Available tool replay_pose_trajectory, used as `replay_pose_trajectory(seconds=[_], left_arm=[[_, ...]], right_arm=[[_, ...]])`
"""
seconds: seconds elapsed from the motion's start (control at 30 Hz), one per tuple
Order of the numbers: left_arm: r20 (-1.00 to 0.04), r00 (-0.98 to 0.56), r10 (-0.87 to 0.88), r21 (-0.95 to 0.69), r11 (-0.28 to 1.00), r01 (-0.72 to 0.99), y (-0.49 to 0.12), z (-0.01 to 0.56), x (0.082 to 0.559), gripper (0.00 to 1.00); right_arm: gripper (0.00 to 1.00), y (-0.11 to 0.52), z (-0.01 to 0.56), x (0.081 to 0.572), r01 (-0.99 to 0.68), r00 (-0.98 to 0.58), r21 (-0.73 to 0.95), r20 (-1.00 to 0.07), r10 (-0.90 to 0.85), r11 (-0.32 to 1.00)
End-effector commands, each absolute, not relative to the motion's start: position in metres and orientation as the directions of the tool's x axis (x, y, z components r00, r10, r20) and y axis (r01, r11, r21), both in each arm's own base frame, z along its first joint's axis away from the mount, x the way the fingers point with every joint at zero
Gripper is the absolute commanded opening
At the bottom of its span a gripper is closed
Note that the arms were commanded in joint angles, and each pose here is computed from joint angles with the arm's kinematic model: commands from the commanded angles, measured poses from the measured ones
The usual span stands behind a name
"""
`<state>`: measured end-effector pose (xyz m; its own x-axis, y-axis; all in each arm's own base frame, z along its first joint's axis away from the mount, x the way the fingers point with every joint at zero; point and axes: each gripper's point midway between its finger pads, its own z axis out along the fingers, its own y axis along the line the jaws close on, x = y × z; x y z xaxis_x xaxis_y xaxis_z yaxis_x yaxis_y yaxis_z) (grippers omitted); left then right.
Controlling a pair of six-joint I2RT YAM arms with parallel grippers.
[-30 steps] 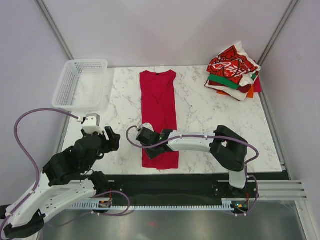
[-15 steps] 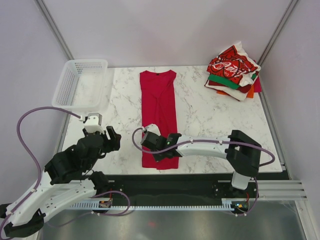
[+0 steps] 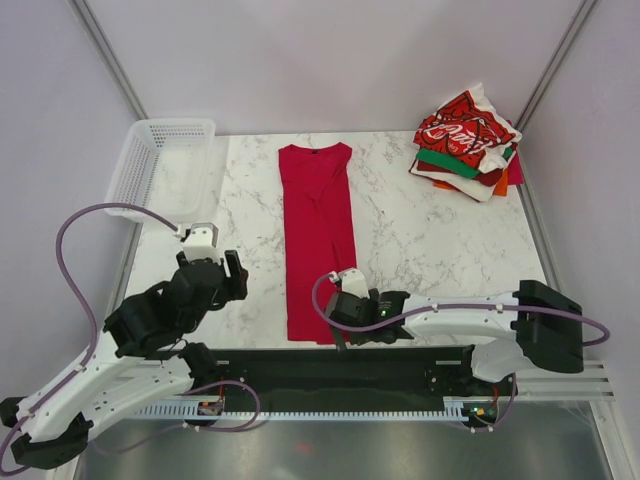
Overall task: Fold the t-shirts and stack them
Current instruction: Fold the tshirt
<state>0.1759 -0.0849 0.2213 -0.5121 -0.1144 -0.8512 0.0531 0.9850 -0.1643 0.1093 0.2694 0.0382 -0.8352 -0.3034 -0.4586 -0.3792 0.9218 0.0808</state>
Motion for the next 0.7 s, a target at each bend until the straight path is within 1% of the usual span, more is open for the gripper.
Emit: replay_pose_trajectory(seconds=[0.0,0.1,0.17,0.23,0.27,0.3,0.33,0.37,0.4,0.43,0.47,0.5,0.53,0.57,0.67], left_arm=[[-0.838,-0.535,-0.106,-0.157,0.986,0.050,-0.093,0.217,0.180,0.74],[-0.798,-0.599,-0.069,-0.140,0.987,0.073,-0.108,0.205,0.180,0.74],[-0.749,-0.658,-0.077,-0.175,0.981,0.084,-0.125,0.192,0.178,0.74],[-0.691,-0.721,-0.053,-0.162,0.983,0.084,-0.141,0.166,0.179,0.75],[-0.655,-0.753,-0.065,-0.198,0.976,0.089,-0.153,0.157,0.176,0.75],[-0.642,-0.763,-0.074,-0.228,0.969,0.098,-0.165,0.147,0.179,0.75],[-0.616,-0.785,-0.069,-0.237,0.966,0.102,-0.174,0.136,0.179,0.76],[-0.588,-0.805,-0.075,-0.282,0.952,0.117,-0.186,0.130,0.175,0.76],[-0.587,-0.805,-0.091,-0.321,0.938,0.128,-0.197,0.123,0.178,0.76],[-0.565,-0.819,-0.096,-0.365,0.920,0.144,-0.208,0.119,0.175,0.77],[-0.551,-0.829,-0.093,-0.378,0.914,0.149,-0.211,0.109,0.173,0.77],[-0.547,-0.832,-0.097,-0.398,0.904,0.156,-0.216,0.106,0.172,0.77],[-0.550,-0.827,-0.116,-0.430,0.888,0.162,-0.224,0.107,0.175,0.77],[-0.527,-0.843,-0.106,-0.428,0.890,0.155,-0.226,0.098,0.173,0.77],[-0.464,-0.879,-0.104,-0.425,0.897,0.119,-0.227,0.079,0.165,0.76]], right_arm=[[0.91,0.268,0.070,0.118,-0.324,-0.816,0.147,-0.543,-0.197,0.935],[0.91,0.259,0.091,0.125,-0.317,-0.781,0.174,-0.605,-0.152,0.932],[0.98,0.253,0.102,0.130,-0.307,-0.755,0.196,-0.646,-0.113,0.931],[0.98,0.248,0.106,0.135,-0.294,-0.737,0.206,-0.671,-0.084,0.933],[0.96,0.245,0.104,0.135,-0.294,-0.733,0.214,-0.675,-0.076,0.932],[0.95,0.243,0.103,0.137,-0.292,-0.732,0.220,-0.678,-0.070,0.931],[0.94,0.249,0.103,0.136,-0.306,-0.742,0.256,-0.668,-0.061,0.917],[0.91,0.247,0.094,0.135,-0.309,-0.753,0.260,-0.654,-0.068,0.915],[0.90,0.245,0.090,0.140,-0.291,-0.766,0.279,-0.641,-0.049,0.915],[0.85,0.250,0.090,0.143,-0.297,-0.770,0.316,-0.637,-0.031,0.901],[0.75,0.252,0.077,0.133,-0.316,-0.810,0.360,-0.584,-0.052,0.878],[0.72,0.248,0.074,0.140,-0.286,-0.823,0.393,-0.568,-0.013,0.874],[0.72,0.255,0.081,0.144,-0.291,-0.820,0.456,-0.571,0.026,0.841],[0.72,0.254,0.071,0.134,-0.296,-0.851,0.497,-0.525,0.011,0.816],[0.72,0.251,0.072,0.138,-0.283,-0.857,0.550,-0.514,0.051,0.786]])
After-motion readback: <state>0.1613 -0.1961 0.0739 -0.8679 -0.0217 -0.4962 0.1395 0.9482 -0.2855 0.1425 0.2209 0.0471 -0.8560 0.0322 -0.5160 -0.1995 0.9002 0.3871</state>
